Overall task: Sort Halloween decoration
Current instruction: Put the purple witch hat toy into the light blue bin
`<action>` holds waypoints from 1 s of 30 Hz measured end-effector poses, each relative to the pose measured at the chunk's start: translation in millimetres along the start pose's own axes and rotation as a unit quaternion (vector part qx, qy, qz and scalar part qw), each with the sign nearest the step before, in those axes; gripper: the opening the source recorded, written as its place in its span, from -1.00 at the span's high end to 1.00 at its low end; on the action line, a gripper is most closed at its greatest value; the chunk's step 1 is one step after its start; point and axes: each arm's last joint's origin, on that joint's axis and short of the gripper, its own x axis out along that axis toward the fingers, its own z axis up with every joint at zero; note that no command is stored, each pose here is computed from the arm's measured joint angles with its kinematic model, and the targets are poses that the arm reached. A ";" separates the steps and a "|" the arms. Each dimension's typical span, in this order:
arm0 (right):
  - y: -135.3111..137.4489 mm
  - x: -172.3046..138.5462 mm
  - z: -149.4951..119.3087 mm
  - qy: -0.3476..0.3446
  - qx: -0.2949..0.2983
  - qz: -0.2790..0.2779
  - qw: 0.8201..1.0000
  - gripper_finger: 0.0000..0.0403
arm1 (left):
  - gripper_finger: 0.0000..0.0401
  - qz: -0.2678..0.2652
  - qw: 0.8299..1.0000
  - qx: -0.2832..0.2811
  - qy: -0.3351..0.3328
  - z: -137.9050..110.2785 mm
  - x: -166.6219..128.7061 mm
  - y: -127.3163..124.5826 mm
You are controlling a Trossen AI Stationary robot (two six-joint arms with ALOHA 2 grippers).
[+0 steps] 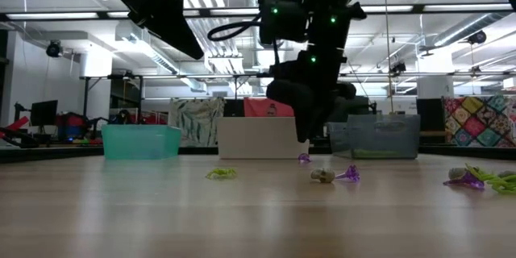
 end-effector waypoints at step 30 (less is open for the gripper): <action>4.7 54.7 -4.2 0.041 -0.014 -0.016 0.999 0.69 | 0.54 -0.001 1.000 -0.003 -0.004 0.5 0.2 -0.4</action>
